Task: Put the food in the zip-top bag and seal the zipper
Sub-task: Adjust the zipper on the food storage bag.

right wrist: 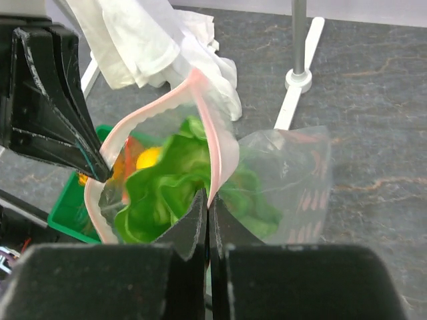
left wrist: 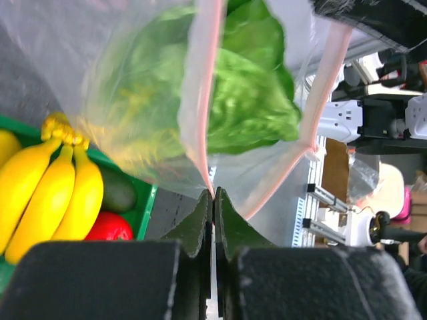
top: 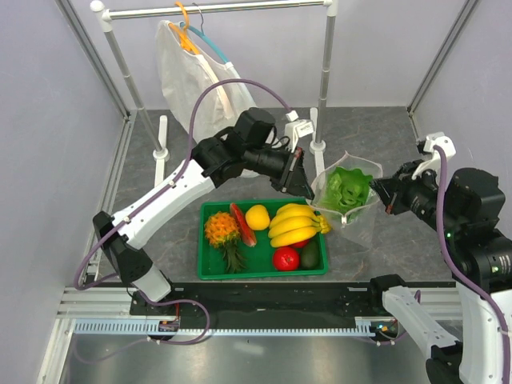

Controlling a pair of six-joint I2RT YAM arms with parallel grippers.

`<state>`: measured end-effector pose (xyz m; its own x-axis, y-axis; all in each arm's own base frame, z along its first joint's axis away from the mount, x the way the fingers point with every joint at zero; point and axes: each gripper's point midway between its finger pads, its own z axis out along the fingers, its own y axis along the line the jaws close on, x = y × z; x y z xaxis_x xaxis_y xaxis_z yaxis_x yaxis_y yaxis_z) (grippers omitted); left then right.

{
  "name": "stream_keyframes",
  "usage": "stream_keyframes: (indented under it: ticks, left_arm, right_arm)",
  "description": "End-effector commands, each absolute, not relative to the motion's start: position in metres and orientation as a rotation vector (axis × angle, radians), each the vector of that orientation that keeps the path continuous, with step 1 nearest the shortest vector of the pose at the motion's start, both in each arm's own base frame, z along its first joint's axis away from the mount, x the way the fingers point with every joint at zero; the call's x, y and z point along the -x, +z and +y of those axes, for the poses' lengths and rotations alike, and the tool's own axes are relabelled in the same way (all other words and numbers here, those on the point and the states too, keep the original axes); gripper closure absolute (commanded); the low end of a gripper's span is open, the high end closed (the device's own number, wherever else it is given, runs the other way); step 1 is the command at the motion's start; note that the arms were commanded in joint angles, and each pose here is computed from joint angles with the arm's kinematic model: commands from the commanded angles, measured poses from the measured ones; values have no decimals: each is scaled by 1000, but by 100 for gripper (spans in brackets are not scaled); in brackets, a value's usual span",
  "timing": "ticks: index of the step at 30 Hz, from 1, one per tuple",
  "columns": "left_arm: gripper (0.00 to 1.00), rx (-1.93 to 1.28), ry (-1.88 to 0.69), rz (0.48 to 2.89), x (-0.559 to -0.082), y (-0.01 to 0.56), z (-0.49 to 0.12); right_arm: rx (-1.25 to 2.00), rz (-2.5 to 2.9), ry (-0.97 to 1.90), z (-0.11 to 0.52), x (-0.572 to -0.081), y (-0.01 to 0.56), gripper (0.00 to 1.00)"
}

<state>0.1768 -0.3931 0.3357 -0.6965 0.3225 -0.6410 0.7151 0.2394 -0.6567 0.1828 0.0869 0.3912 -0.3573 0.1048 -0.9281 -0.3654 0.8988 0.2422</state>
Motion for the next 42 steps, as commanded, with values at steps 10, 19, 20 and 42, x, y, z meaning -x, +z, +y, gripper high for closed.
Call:
stream_keyframes:
  ticks: [10, 19, 20, 42]
  left_arm:
    - [98, -1116, -1330, 2034, -185, 329, -458]
    - [98, -1085, -1363, 2166, -189, 293, -463]
    - [98, -1116, -1355, 2180, -191, 291, -467]
    - [98, -1047, -1420, 1712, -206, 412, -472]
  right_arm:
    - [118, 1849, 314, 57, -187, 390, 100]
    - [108, 1613, 314, 56, -190, 465, 100]
    - [106, 1642, 313, 56, -194, 450, 100]
    - [101, 1775, 219, 45, -202, 406, 96]
